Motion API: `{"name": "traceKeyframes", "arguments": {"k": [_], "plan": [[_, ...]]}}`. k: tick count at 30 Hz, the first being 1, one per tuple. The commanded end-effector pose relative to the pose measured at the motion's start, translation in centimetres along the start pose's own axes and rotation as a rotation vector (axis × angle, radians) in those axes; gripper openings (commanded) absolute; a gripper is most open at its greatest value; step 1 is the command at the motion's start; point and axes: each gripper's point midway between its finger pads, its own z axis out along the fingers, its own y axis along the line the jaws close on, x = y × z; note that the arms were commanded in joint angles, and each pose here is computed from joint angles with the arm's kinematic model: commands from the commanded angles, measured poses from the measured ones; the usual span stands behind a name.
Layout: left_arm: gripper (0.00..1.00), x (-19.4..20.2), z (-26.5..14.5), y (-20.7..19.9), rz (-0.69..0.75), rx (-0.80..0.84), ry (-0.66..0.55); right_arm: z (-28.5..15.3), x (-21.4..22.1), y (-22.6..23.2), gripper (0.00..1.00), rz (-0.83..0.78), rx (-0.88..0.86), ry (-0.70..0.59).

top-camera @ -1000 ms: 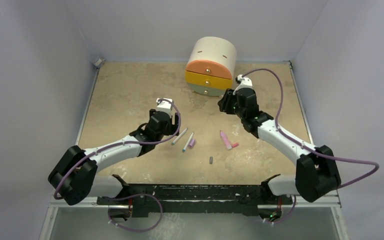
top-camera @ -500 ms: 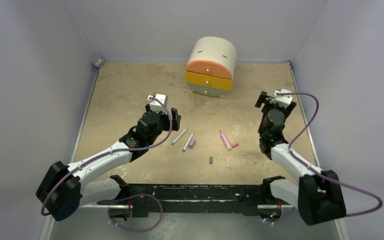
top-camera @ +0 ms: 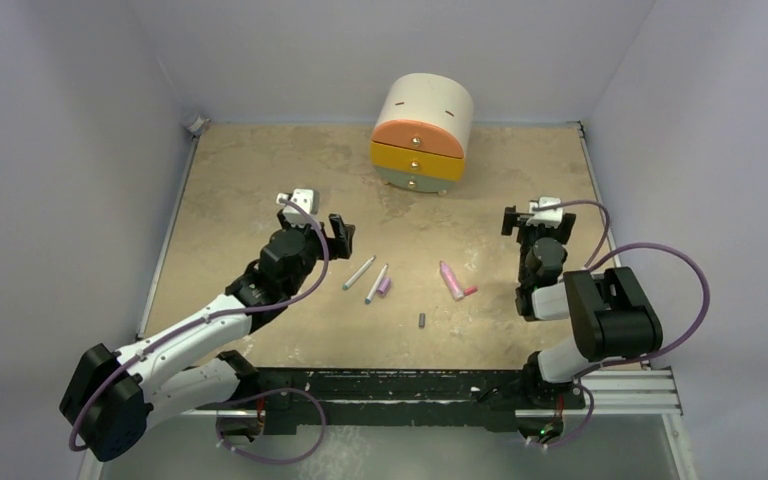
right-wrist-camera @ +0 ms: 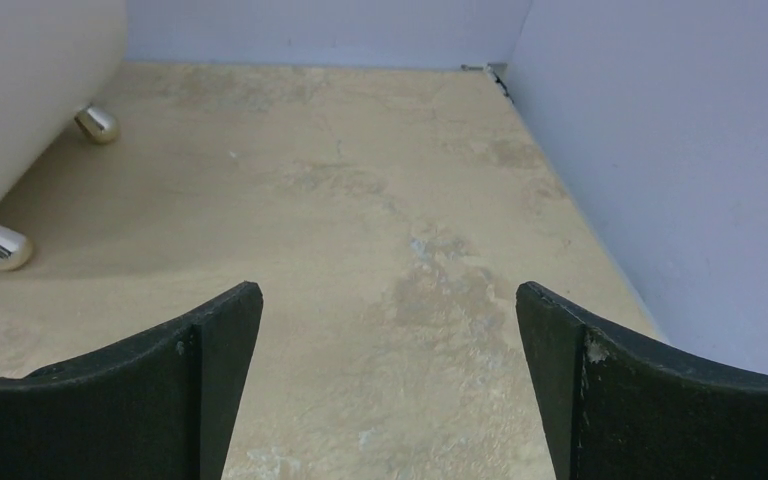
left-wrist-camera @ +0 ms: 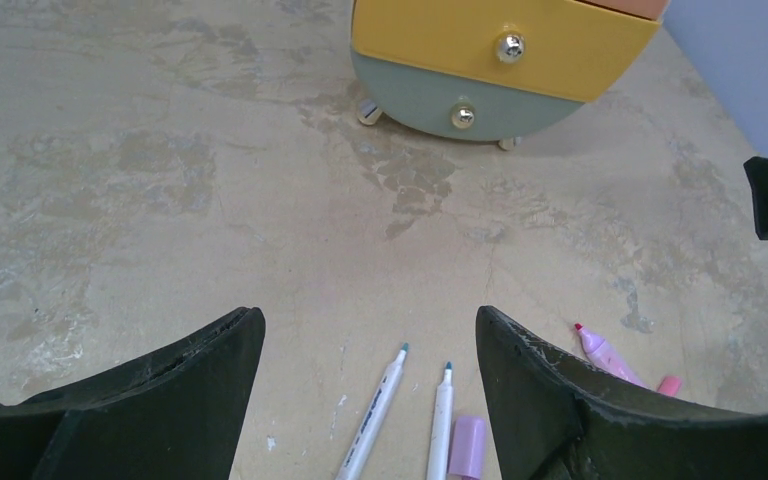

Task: Insert the pens into the pen caps

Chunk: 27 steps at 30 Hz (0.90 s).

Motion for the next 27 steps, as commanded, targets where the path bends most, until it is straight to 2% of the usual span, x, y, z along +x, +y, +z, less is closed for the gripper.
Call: {"name": "traceKeyframes", "arguments": {"k": [1,10,16,27], "plan": [[0.76,-0.8,0.1,-0.7,-0.036,0.020,-0.040,-0.6,-3.5,-1.6,1.00,0.070,0.024,-0.204],[0.76,-1.0,-0.8,1.2,-0.042,-0.061,-0.066,-0.2,-3.4,-1.9,1.00,0.067,0.044,-0.196],[0.76,-0.6,-1.2,2.6,-0.039,-0.123,-0.070,0.9,-2.5,-3.4,1.00,0.119,0.159,-0.139],[0.76,-2.7,-2.1,1.7,-0.092,-0.095,-0.083,0.9,-2.5,-3.4,1.00,0.119,0.161,-0.139]]}}
